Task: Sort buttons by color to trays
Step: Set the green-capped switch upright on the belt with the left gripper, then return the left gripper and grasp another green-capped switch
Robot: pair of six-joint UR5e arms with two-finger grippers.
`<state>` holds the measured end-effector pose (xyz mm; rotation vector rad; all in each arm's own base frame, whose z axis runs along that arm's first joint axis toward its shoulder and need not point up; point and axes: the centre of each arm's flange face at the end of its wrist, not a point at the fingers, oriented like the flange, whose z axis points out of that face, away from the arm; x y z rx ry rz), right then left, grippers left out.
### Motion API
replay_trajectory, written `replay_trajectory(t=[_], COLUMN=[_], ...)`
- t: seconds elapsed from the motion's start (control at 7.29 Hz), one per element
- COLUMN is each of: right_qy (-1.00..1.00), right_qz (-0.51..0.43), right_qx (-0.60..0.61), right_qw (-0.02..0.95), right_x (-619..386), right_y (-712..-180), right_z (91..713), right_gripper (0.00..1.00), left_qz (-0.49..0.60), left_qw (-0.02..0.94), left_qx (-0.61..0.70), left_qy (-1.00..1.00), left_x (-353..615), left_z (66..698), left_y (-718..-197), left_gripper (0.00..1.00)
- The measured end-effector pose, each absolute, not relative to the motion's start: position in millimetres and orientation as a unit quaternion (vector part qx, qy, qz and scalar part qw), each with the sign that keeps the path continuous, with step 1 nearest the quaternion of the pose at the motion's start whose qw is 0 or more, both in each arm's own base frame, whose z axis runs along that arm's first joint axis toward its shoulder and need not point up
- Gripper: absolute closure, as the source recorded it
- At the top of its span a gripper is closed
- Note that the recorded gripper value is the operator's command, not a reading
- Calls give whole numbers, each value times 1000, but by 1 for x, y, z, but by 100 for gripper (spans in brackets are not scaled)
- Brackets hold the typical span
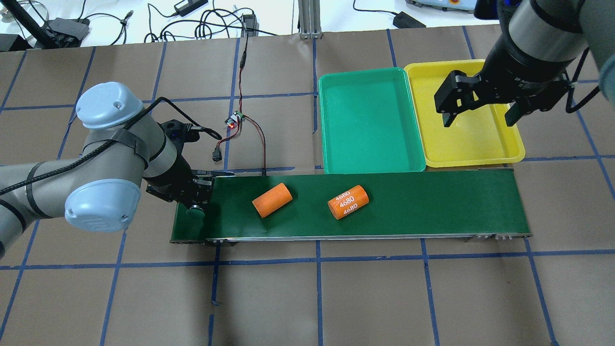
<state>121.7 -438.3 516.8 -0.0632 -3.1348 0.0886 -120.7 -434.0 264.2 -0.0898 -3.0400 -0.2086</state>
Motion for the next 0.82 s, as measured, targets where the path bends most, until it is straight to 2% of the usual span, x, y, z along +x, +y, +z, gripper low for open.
replay_trajectory(t=[0.41,0.82], right_qy=[-999,-999], right_qz=[28,27], right_qx=[-20,-21], right_qw=[3,3], right_x=[121,121], right_y=[-438,-438], right_z=[517,516], right_gripper=[0,0], left_qz=[-39,-37], left_qw=[39,39], left_qx=[-8,101], left_qy=[-998,-993], left_x=[-93,50], left_z=[297,307], left_y=[-459,-497], left_gripper=[0,0])
